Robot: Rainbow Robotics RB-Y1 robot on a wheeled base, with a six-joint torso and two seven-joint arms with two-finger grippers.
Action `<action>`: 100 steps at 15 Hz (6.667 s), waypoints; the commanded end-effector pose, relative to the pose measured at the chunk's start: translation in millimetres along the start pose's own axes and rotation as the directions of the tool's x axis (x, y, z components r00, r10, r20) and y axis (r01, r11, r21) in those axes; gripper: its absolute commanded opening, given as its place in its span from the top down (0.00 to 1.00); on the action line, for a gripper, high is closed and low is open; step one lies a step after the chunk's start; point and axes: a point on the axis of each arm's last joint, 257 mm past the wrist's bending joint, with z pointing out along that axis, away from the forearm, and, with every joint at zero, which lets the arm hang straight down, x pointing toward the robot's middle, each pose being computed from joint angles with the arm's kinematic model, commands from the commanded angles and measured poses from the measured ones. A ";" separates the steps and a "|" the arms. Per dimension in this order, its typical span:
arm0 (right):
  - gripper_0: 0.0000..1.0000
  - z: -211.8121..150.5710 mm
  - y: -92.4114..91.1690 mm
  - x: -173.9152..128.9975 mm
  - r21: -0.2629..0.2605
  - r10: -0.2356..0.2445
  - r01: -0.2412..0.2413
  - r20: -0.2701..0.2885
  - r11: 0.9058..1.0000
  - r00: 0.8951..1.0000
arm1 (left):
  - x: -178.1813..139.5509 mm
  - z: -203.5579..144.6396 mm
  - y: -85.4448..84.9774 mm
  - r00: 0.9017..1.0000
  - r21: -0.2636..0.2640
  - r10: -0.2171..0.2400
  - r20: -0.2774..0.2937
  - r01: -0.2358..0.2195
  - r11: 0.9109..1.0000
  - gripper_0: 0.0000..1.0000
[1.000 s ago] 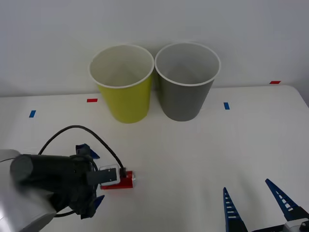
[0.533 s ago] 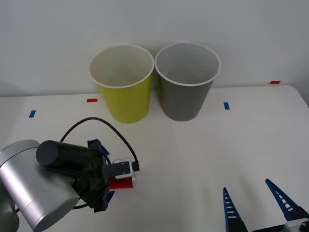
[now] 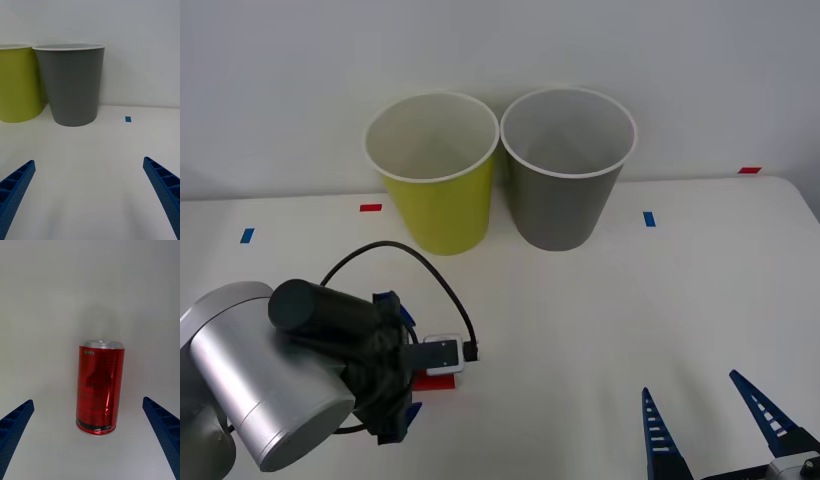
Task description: Put cans in the gray bin and PET bottles in the light green bin.
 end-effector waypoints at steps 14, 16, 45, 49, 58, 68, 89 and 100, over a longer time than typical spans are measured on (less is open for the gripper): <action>0.00 0.0 0.0 0.0 0.000 0.000 0.000 0.000 1.000 1.000 | -21.1 36.7 -10.7 0.997 0.123 0.064 -0.041 -0.058 0.991 0.00; 0.00 0.0 0.0 0.0 0.000 0.000 0.000 0.000 1.000 1.000 | -16.4 44.1 -12.5 0.997 0.136 0.066 -0.051 -0.058 0.989 0.00; 0.00 0.0 0.0 0.0 0.000 0.000 0.000 0.000 1.000 1.000 | -3.0 73.0 -17.7 0.990 0.199 0.122 -0.066 -0.106 0.974 1.00; 0.00 0.0 0.0 0.0 0.000 0.000 0.000 0.000 1.000 1.000 | -8.6 74.4 -8.6 0.996 0.161 0.085 -0.039 -0.078 0.984 1.00; 0.00 0.0 0.0 0.0 0.000 0.000 0.000 0.000 1.000 1.000 | -74.2 4.2 25.9 0.944 0.031 -0.270 0.188 0.269 0.963 1.00; 0.00 0.0 0.0 0.0 0.000 0.000 0.000 0.000 1.000 1.000 | -74.0 -75.5 62.5 0.784 0.023 -0.404 0.472 0.447 0.894 1.00; 0.00 0.0 0.0 0.0 0.000 0.000 0.000 0.000 1.000 1.000 | -71.9 -293.3 180.5 0.326 0.061 -0.351 0.878 0.650 0.757 1.00; 0.00 0.0 0.0 0.0 0.000 0.000 0.000 0.000 1.000 1.000 | -150.7 -311.9 270.0 0.291 0.046 -0.322 0.901 0.674 0.738 1.00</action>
